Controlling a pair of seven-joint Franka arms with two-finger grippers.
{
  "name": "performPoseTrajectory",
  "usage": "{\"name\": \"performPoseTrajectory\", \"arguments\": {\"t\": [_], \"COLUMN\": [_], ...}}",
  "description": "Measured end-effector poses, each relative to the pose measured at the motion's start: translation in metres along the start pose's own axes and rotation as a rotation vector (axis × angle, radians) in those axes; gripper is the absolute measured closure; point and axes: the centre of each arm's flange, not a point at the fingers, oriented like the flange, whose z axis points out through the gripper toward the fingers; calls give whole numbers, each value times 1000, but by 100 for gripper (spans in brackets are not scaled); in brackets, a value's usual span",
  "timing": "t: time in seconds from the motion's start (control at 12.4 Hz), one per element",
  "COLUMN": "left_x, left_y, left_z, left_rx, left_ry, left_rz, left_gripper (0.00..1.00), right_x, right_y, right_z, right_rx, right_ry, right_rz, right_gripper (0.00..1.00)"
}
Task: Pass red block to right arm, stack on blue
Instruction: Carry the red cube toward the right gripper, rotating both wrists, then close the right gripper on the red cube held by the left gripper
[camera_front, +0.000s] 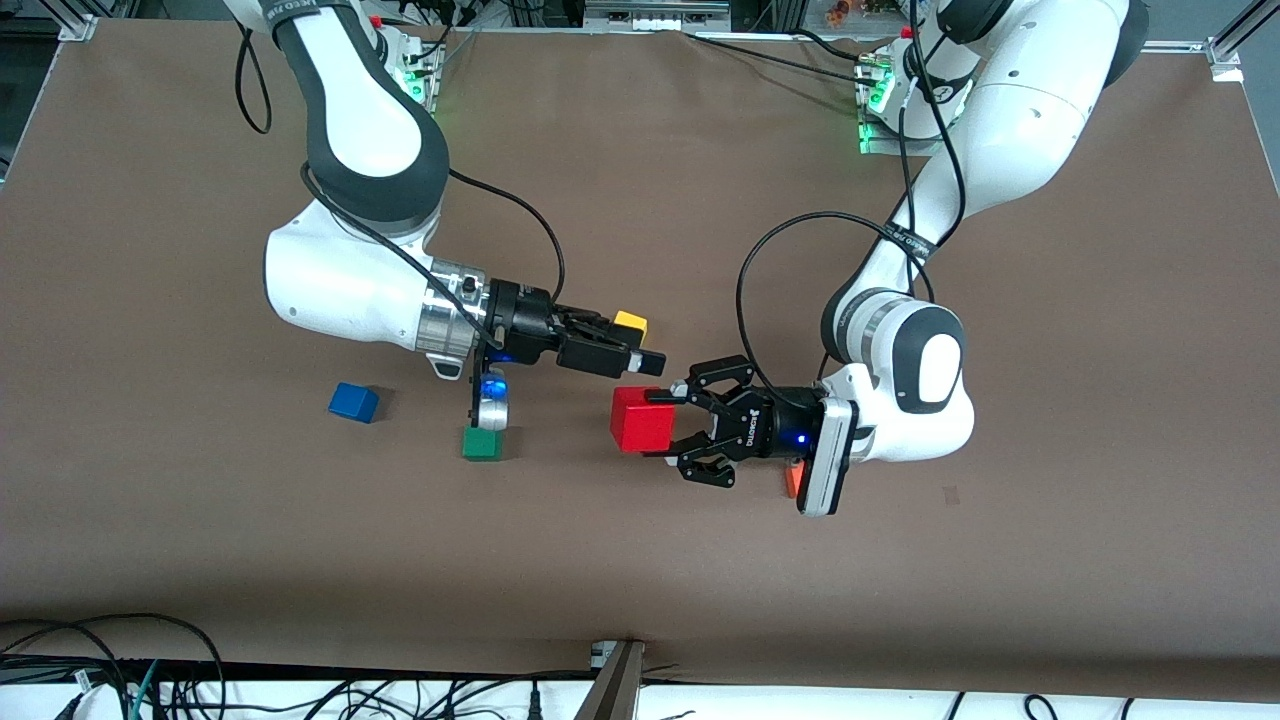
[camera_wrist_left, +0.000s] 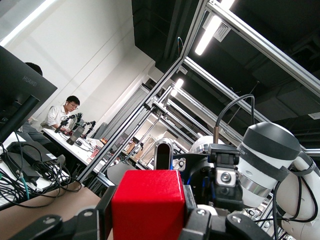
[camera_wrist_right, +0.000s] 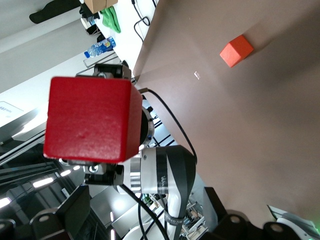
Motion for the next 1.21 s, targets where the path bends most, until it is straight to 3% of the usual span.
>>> {"name": "performPoseTrajectory", "arguments": {"t": [1.21], "left_x": [2], "left_y": [-3], "left_z": [-3], "left_rx": [20], "left_ry": [2], "left_rz": [4], "left_gripper": [44], "right_x": [50], "right_y": [-25], "right_z": [-35], "right_rx": [25], "right_ry": [113], "right_rz": [-65], "right_gripper": [0]}}
